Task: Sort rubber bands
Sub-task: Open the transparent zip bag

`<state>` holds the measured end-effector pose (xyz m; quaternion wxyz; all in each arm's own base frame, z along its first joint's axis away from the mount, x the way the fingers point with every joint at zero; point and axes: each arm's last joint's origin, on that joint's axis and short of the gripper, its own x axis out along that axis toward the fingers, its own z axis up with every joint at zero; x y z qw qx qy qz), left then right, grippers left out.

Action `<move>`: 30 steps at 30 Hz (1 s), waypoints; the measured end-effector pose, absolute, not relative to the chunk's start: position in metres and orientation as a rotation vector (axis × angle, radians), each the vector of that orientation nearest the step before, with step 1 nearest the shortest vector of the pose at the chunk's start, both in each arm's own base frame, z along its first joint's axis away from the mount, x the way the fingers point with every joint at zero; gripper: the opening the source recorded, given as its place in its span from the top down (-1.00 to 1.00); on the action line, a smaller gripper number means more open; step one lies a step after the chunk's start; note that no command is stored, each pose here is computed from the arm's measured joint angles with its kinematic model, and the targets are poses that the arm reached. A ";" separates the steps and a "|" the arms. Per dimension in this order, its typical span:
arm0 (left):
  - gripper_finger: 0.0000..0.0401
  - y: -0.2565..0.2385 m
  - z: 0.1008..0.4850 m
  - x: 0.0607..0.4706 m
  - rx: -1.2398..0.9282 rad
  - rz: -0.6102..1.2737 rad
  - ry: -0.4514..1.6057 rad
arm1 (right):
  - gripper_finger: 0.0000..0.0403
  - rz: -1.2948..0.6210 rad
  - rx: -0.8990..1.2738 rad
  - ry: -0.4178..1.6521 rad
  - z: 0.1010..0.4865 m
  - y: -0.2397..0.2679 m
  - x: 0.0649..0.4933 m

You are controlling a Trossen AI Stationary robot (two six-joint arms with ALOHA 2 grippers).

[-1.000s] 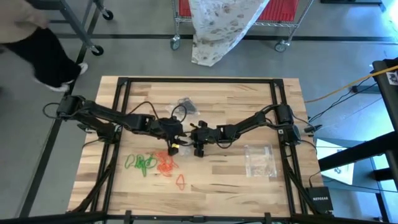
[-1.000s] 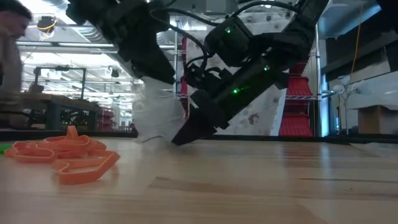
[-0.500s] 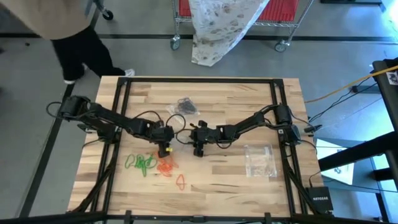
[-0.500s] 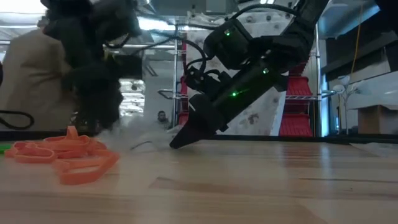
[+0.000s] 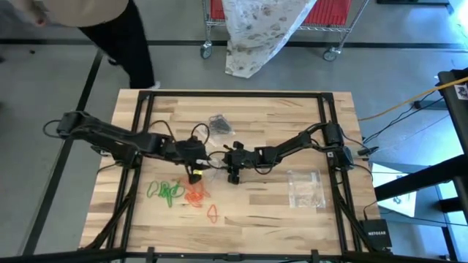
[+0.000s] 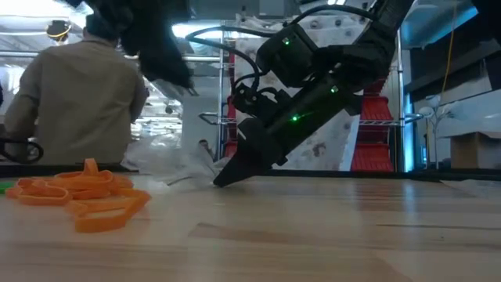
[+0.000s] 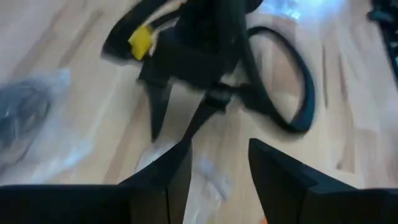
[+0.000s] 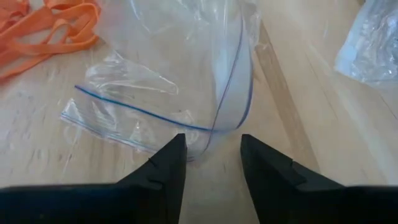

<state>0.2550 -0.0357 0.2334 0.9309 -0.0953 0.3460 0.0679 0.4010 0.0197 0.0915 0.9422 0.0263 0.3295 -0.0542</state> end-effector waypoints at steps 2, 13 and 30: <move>0.25 -0.038 0.229 0.261 -0.176 0.127 0.703 | 0.27 -0.110 0.053 0.670 0.092 0.020 0.401; 0.25 -0.035 0.148 0.277 -0.061 0.297 1.074 | 0.27 -0.109 0.052 0.669 0.092 0.020 0.401; 0.25 -0.035 0.152 0.274 -0.121 0.301 1.075 | 0.27 -0.116 0.072 0.589 0.120 0.020 0.401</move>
